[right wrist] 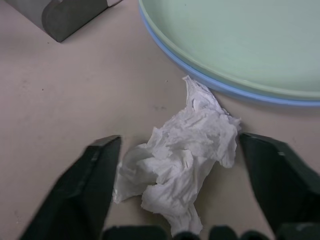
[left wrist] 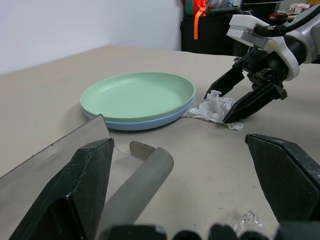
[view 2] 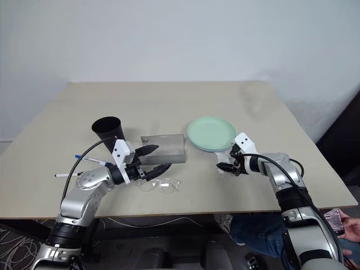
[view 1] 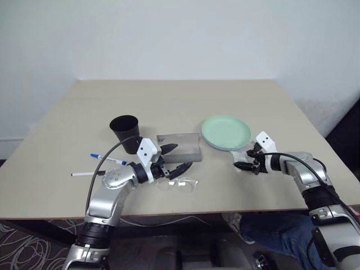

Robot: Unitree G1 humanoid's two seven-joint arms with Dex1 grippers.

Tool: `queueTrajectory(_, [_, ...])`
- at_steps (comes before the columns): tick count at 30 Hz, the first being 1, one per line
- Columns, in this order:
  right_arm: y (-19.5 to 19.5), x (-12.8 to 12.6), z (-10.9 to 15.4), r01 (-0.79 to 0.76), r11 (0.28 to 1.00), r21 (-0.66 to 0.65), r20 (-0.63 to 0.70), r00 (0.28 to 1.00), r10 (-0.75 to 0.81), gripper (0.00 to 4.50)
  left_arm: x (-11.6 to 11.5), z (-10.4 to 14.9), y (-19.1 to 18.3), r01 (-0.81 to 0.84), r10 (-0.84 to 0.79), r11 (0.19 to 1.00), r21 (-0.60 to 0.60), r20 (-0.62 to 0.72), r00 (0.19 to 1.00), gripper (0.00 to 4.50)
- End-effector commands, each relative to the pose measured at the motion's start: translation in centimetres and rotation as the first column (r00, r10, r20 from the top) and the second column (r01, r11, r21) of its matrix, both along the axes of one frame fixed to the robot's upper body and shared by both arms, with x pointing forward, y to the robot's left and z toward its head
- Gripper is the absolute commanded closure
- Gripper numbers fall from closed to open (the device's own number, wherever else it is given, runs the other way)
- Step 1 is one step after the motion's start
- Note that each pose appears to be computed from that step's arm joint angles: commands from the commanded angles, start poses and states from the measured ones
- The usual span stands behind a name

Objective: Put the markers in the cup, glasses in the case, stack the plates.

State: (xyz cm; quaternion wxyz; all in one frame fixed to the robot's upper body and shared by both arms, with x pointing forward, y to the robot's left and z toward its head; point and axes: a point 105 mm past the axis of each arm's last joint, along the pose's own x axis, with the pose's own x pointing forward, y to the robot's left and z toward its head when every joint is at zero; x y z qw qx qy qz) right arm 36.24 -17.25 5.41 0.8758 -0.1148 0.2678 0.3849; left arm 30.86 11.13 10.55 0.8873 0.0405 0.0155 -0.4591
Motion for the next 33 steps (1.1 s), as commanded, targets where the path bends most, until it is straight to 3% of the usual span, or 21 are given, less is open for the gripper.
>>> queueTrajectory(1, [0.1, 0.5, 1.6, -0.019, 1.0, 0.002, 0.061, 0.998, 0.019, 2.01, 0.1, 1.3, -0.2, 0.01, -0.01, 1.0, -0.001, 0.061, 0.998, 0.0])
queueTrajectory(8, [0.1, 0.0, 2.9, -0.067, 0.997, 0.047, 0.082, 0.995, 0.063, 4.49, 0.2, 1.3, -0.3, 0.013, -0.012, 1.0, 0.0, 0.06, 0.998, 0.0])
queueTrajectory(15, [0.9, 0.1, 7.3, -0.154, 0.983, 0.097, 0.203, 0.97, 0.132, 4.49, 0.1, 1.3, -0.2, 0.014, -0.014, 1.0, 0.001, 0.058, 0.998, 0.0])
queueTrajectory(19, [1.3, 1.9, 9.2, -0.111, 0.99, 0.09, 0.29, 0.954, 0.08, 4.49, 0.1, 1.3, -0.3, 0.015, -0.015, 1.0, 0.002, 0.058, 0.998, 0.0])
queueTrajectory(26, [3.1, 5.4, 9.4, -0.028, 0.997, 0.078, 0.331, 0.944, 0.0, 4.49, 0.2, 1.3, -0.4, 0.017, -0.017, 1.0, 0.0, 0.06, 0.998, 0.0])
queueTrajectory(31, [4.1, 7.6, 8.0, 0.077, 0.993, 0.087, 0.31, 0.946, -0.1, 4.49, 0.1, 1.4, -0.4, 0.01, -0.01, 1.0, -0.002, 0.063, 0.998, 0.0])
queueTrajectory(33, [4.0, 8.2, 7.8, 0.111, 0.988, 0.106, 0.304, 0.943, -0.138, 4.03, 0.1, 1.4, -0.3, 0.002, -0.002, 1.0, -0.003, 0.065, 0.998, 0.0])
